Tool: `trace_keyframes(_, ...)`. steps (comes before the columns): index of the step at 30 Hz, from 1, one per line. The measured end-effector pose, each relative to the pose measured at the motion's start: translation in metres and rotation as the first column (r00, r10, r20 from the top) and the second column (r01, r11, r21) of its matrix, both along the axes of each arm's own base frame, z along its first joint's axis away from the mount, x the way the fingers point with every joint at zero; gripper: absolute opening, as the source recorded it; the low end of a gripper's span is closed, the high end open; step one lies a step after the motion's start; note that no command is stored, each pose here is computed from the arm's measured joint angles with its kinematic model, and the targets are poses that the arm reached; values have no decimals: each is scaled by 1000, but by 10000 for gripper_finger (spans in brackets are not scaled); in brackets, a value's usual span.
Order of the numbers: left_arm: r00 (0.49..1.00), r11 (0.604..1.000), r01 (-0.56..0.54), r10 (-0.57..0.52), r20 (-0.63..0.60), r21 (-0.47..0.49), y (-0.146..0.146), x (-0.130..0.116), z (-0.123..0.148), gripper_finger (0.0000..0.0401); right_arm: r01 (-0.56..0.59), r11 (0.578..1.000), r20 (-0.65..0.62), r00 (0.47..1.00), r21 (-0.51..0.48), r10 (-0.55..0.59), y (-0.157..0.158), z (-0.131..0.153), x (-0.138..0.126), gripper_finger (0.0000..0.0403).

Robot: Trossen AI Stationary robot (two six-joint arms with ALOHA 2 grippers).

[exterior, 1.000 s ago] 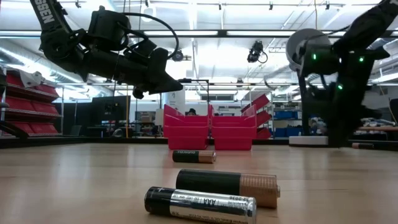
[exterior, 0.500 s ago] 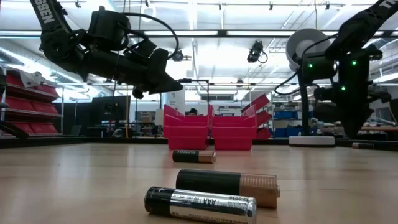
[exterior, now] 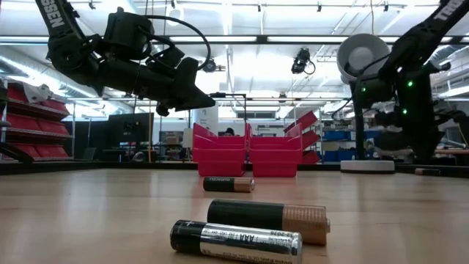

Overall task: Sort batteries
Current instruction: Put the black battery into the left red bin

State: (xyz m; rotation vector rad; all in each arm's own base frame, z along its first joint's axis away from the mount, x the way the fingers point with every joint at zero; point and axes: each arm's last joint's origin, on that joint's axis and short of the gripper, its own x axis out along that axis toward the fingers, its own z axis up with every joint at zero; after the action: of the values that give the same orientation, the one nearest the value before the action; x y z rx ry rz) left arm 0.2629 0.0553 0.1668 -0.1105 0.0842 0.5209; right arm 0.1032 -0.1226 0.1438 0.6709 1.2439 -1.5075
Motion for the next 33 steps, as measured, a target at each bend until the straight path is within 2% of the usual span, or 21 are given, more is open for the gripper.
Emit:
trace_keyframes(10, 1000, 1000, 2, -2, -8, 12, 0, 0, 0, 49, 1, 989, -62, 998, 145, 8, -11, -29, 7, 15)
trace_keyframes(13, 1000, 1000, 2, -2, -8, 13, 0, 0, 0, 49, -39, 987, -49, 998, 159, 47, -6, -31, 14, 15)
trace_keyframes(15, 1000, 1000, 2, -2, -8, 13, 0, 0, 0, 49, -70, 985, -18, 997, 160, 74, -2, -25, 21, 14)
trace_keyframes(19, 1000, 1000, 2, -2, -9, 13, 0, 0, 0, 49, -146, 969, 134, 984, 198, 121, 7, -3, 40, 13)
trace_keyframes(23, 1000, 1000, 2, -2, -10, 12, 0, 0, 0, 49, -230, 957, 221, 957, 178, 189, 16, 20, 51, 19)
trace_keyframes(28, 1000, 1000, 3, -3, -24, 8, 0, 0, -2, 49, -279, 939, 234, 944, 200, 231, 34, 37, 50, 32)
trace_keyframes(33, 1000, 1000, 0, -1, -17, -11, 0, 0, -2, 49, -270, 912, 198, 956, 309, 216, 47, 34, 43, 58)
